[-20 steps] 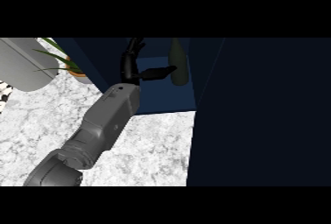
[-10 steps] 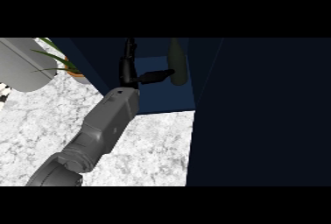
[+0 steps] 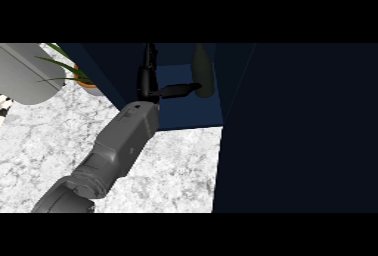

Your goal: Pick up the wine, place it into the cabinet and close the cabinet

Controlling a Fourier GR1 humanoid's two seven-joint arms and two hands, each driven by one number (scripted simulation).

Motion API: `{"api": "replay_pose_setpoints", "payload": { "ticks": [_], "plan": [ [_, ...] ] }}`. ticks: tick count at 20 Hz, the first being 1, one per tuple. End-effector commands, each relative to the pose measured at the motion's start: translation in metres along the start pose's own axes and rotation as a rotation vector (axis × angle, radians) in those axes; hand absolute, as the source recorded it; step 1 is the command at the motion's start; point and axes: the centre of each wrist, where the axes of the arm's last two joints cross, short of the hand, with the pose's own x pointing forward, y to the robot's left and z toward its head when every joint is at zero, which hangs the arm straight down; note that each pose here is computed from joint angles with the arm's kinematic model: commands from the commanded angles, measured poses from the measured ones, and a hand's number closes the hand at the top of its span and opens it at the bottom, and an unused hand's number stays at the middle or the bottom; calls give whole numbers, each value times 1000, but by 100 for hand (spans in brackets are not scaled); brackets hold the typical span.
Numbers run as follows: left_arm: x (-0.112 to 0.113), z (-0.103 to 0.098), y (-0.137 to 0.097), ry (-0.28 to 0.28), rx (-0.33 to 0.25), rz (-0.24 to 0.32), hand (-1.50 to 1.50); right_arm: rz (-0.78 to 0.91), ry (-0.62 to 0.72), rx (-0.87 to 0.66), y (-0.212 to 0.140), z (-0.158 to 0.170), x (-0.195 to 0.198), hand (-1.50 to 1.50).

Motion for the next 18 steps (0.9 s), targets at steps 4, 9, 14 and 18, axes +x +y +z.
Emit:
{"api": "replay_pose_setpoints", "payload": {
  "ticks": [4, 9, 14, 18],
  "plan": [
    [-15, 12, 13, 6, -41, 45, -150, -22, -18, 10, 2, 7, 6, -150],
    [-4, 3, 3, 0, -57, 48, -150, -30, -19, -2, 3, 4, 10, -150],
    [-23, 21, 16, 29, -55, 138, -150, -32, -19, 0, -1, 5, 2, -150],
    [-12, 10, 9, 18, -56, 172, -150, -28, -14, -5, 13, 20, 18, -150]
  ]
}}
